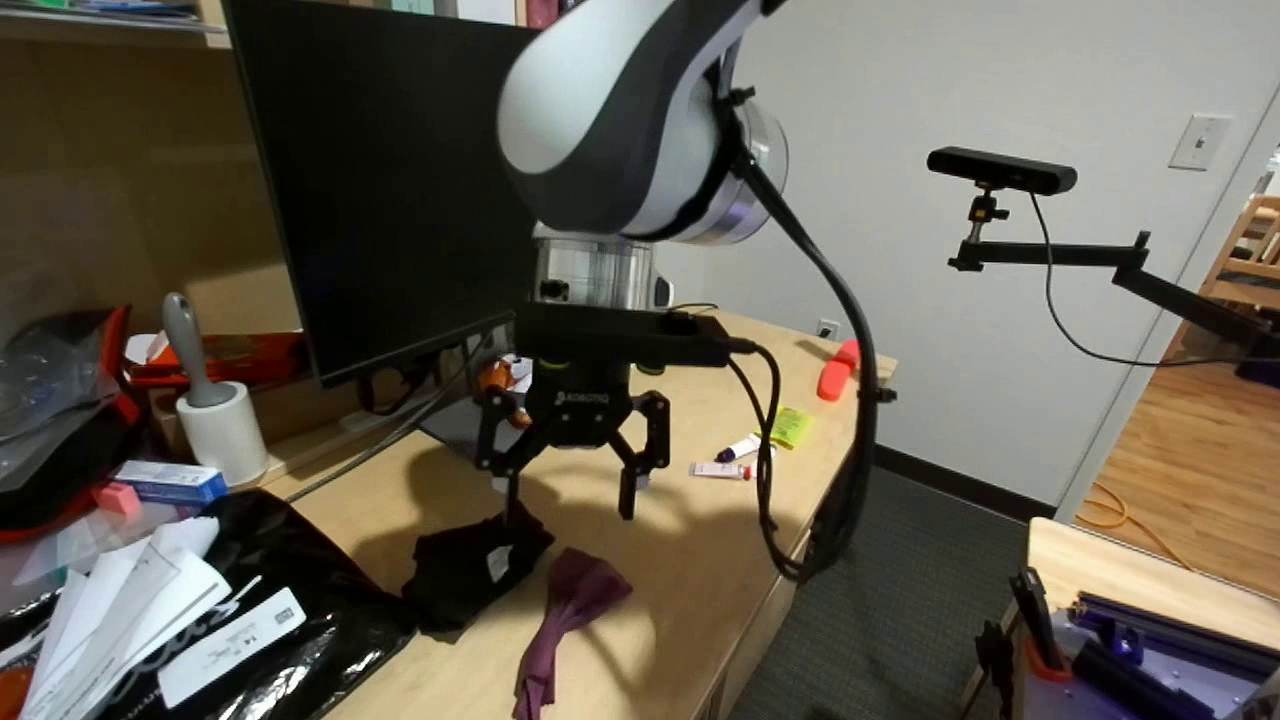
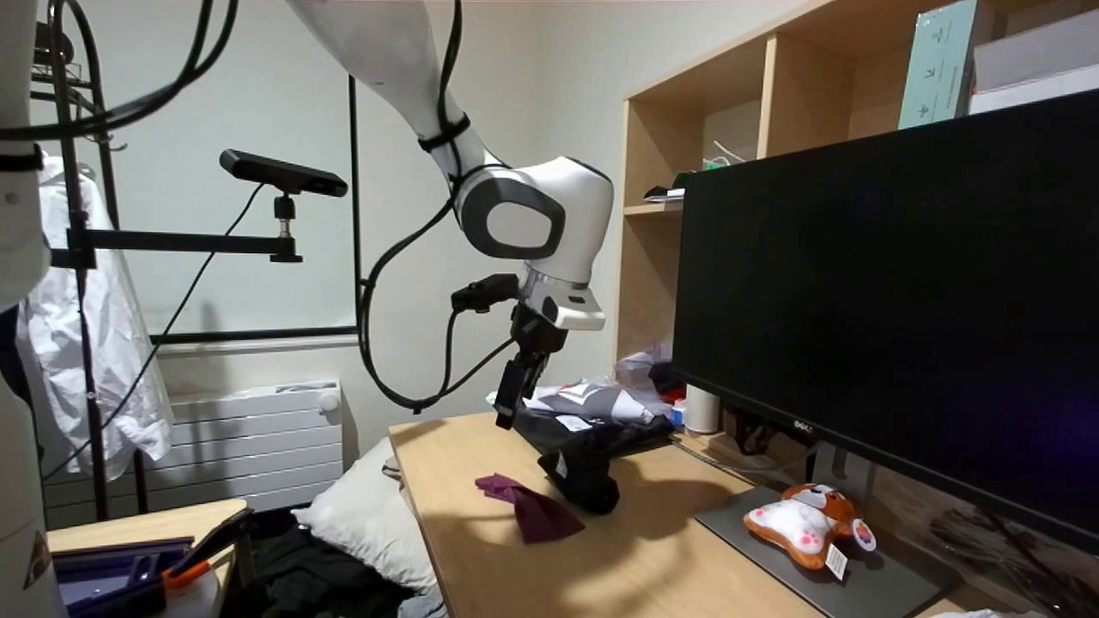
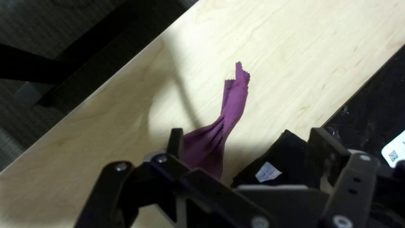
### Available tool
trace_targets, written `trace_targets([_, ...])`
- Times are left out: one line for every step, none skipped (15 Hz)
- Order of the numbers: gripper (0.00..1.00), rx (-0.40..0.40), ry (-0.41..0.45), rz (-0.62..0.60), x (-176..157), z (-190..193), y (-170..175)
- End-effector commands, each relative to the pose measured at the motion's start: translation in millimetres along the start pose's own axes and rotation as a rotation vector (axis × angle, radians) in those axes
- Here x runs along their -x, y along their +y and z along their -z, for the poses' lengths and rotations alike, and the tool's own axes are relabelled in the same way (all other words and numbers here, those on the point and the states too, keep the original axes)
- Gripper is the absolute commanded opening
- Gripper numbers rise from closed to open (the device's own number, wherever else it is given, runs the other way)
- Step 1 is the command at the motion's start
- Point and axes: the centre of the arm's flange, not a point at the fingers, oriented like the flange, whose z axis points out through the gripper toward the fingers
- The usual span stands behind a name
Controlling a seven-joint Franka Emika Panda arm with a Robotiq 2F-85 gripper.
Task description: Move the maroon cloth to the left then move the yellow object to the left
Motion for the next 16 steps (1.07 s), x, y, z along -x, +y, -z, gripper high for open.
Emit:
trace_targets([1.0,0.095,-0.059,0.163,-43.8,14.2,-10.6])
trace_targets([1.0,0.119,-0.077,0.204,-53.8,18.2,-11.9])
trace_targets([1.0,0.146,-0.1,0.24,-66.6,23.2,-13.7])
trace_targets([1.0,0.179,-0.116,0.276,-77.6,26.1,-15.7])
trace_targets([1.0,0.126,-0.079,0.199,-46.2,20.7,-1.4])
trace_targets([1.0,0.129,-0.082,0.202,-53.5,22.5,-2.6])
trace_targets([1.0,0.13,-0.082,0.199,-55.1,21.2,-1.9])
trace_targets([1.0,0.133,-0.085,0.2,-53.7,19.6,-1.8])
trace_targets([1.0,0.135,-0.087,0.204,-51.6,18.5,-2.6])
trace_targets([1.0,0.145,-0.098,0.226,-51.5,17.1,-1.8])
trace_targets([1.0,0.167,-0.106,0.264,-53.7,14.6,0.6])
trace_targets([1.0,0.177,-0.089,0.277,-55.6,13.2,2.3])
trace_targets([1.0,0.186,-0.038,0.297,-61.9,11.5,6.5])
trace_targets([1.0,0.206,-0.004,0.321,-67.6,11.3,10.2])
trace_targets([1.0,0.222,0.041,0.367,-75.2,13.0,15.1])
trace_targets([1.0,0.224,0.071,0.413,-81.8,14.7,20.4])
